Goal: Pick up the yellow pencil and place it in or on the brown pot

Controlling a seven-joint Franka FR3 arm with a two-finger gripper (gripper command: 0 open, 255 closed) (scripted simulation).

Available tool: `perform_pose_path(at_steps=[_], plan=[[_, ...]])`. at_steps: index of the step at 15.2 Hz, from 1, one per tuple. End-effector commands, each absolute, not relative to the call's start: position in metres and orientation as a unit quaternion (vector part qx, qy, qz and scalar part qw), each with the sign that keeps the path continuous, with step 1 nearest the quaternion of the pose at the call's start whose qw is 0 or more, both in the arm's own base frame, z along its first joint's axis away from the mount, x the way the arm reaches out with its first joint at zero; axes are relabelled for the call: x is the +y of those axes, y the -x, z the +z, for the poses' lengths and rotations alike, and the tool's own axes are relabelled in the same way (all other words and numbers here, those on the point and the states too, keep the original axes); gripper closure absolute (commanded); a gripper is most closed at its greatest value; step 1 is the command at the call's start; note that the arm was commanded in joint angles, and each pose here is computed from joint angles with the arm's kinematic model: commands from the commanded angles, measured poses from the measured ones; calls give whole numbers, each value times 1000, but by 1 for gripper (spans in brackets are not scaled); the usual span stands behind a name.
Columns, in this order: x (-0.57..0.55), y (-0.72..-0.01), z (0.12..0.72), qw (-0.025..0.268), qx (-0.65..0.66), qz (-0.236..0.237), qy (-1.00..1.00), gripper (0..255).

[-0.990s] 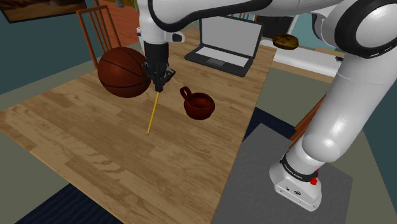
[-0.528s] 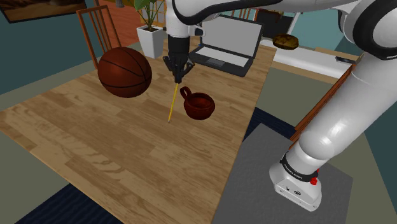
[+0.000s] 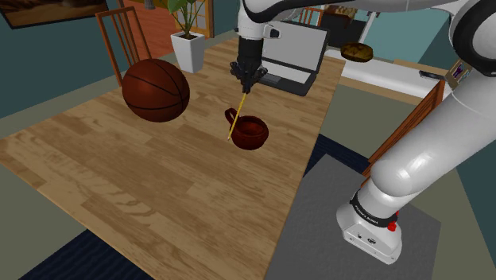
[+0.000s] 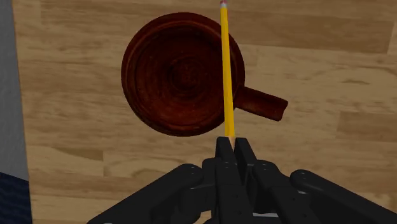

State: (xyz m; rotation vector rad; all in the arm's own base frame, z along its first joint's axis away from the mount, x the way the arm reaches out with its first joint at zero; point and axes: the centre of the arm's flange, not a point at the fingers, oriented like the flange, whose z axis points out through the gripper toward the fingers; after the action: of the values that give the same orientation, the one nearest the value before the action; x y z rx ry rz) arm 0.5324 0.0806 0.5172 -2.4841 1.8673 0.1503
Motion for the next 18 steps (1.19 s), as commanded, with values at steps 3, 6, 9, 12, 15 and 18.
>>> perform_pose_path(at_steps=[3, 6, 9, 12, 15, 18], plan=[[28, -528, 519, 15, 599, 49, 799, 255], [21, -528, 508, 15, 599, 49, 799, 255], [21, -528, 493, 15, 599, 49, 799, 255], [21, -528, 477, 15, 599, 49, 799, 255], [21, -528, 461, 15, 599, 49, 799, 255], [21, -528, 445, 15, 599, 49, 799, 255]])
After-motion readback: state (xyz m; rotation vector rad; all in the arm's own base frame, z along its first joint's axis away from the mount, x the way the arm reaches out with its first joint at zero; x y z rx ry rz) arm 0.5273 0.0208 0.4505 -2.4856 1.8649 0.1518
